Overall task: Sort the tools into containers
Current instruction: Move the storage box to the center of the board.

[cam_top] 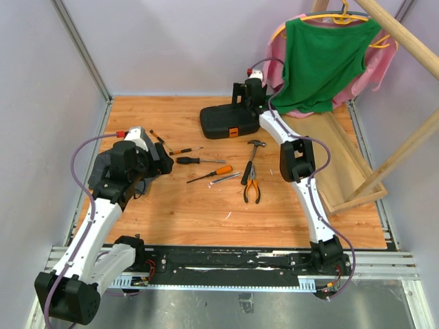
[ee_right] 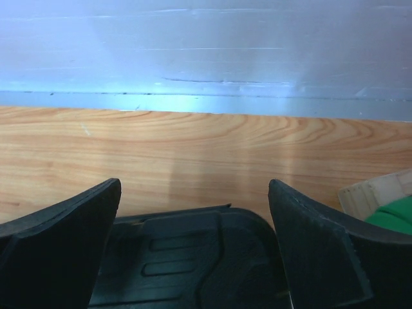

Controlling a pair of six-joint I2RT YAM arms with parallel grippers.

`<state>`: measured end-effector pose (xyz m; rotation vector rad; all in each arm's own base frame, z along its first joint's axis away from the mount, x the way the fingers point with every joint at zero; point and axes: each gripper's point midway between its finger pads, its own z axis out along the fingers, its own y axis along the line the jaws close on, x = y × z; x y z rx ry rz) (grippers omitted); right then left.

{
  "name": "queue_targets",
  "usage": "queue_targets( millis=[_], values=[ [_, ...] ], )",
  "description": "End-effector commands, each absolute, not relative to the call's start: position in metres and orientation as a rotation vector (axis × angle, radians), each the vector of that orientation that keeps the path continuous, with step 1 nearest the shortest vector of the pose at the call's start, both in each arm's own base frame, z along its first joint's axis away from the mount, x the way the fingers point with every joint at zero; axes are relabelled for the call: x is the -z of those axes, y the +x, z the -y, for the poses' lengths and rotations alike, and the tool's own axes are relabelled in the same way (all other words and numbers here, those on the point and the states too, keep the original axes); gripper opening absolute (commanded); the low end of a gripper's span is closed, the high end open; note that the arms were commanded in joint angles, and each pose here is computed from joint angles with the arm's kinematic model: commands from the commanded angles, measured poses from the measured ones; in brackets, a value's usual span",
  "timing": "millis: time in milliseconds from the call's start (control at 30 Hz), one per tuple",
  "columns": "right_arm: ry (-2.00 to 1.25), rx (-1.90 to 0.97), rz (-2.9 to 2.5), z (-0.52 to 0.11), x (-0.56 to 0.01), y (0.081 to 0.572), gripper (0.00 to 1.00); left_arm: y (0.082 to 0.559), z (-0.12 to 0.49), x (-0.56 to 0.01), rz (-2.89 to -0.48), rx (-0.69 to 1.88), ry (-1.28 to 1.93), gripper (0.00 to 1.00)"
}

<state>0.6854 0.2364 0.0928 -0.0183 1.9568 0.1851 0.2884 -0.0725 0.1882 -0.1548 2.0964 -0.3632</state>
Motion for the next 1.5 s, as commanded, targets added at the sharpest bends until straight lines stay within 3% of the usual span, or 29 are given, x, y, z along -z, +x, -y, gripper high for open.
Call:
queue_targets(
  millis=[0,300,633,1467],
  values=[
    [0.106,-0.207,-1.915,-0.215,-0.096,0.702,0.99,0.293,0.074,-0.188,-2.088,0.374,-0.131,0.99],
    [0.116,-0.273,-1.941,-0.210,-0.082,0.706,0.99,0.294,0.076,-0.183,-2.111,0.377,-0.122,0.99],
    [-0.105,-0.437,-2.020,-0.238,-0.082,0.680,0.99,0.294,0.076,-0.181,-2.118,0.375,-0.119,0.99],
    [-0.297,-0.638,-2.266,-0.230,-0.091,0.556,0.97,0.294,0.073,-0.180,-2.121,0.355,-0.129,0.99]
  ],
)
